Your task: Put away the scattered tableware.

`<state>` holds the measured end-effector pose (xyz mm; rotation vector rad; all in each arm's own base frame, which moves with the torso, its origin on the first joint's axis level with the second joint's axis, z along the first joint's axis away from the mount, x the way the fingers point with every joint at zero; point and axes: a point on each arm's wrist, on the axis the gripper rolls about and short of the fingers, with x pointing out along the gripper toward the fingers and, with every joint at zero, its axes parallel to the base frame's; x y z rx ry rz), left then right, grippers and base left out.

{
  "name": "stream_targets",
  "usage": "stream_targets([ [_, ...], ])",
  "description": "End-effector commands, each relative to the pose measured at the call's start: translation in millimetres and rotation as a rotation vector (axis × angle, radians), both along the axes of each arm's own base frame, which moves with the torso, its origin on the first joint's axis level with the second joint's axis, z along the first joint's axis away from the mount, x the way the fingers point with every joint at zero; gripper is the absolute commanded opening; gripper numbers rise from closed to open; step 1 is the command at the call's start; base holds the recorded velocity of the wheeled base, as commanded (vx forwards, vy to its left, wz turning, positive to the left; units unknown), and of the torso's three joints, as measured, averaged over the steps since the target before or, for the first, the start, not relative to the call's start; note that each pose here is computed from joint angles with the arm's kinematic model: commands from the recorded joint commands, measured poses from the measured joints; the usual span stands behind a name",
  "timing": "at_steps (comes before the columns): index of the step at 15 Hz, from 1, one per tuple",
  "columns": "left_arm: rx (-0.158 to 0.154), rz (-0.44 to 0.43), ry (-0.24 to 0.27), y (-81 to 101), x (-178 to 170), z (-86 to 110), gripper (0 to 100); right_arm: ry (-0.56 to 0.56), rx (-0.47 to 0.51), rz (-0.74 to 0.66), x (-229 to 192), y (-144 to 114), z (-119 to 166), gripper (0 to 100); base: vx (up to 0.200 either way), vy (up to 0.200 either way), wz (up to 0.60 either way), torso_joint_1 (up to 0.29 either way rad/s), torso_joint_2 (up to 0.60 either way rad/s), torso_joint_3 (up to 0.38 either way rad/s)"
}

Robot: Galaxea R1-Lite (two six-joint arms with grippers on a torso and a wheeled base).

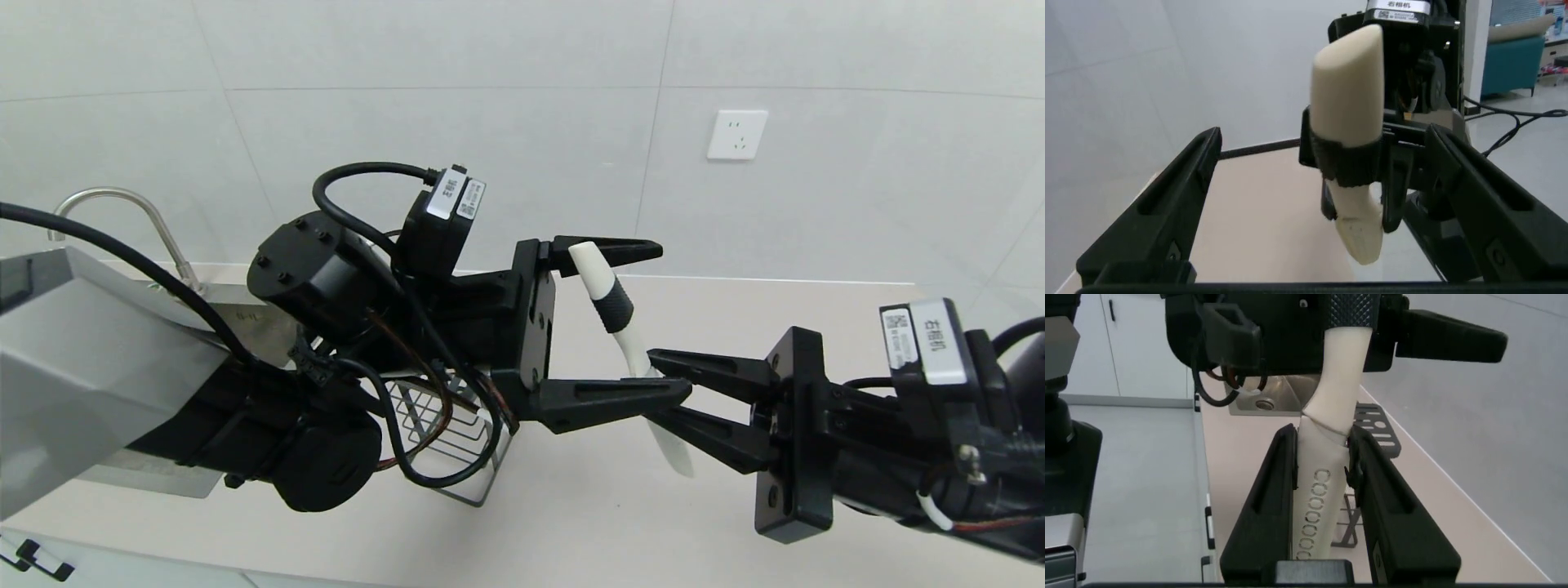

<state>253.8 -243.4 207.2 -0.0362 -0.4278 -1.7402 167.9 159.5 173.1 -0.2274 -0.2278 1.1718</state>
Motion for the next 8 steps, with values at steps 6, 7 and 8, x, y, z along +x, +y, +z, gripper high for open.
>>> stream_targets([
  [6,-0.009,0.001,-0.008,0.8,-1.3,3.7,0,-0.008,0.006,-0.022,2.9,-4.2,1.2,0,0.0,0.0,0.0,0.0,0.0,0.0],
  [7,-0.011,0.006,-0.006,0.8,-1.1,3.7,0,-0.008,0.006,-0.022,2.9,-4.2,1.2,0,0.0,0.0,0.0,0.0,0.0,0.0],
  [8,-0.015,0.016,-0.004,0.8,-0.9,3.8,0,-0.004,0.006,-0.022,2.8,-4.3,0.8,0,0.0,0.0,0.0,0.0,0.0,0.0],
])
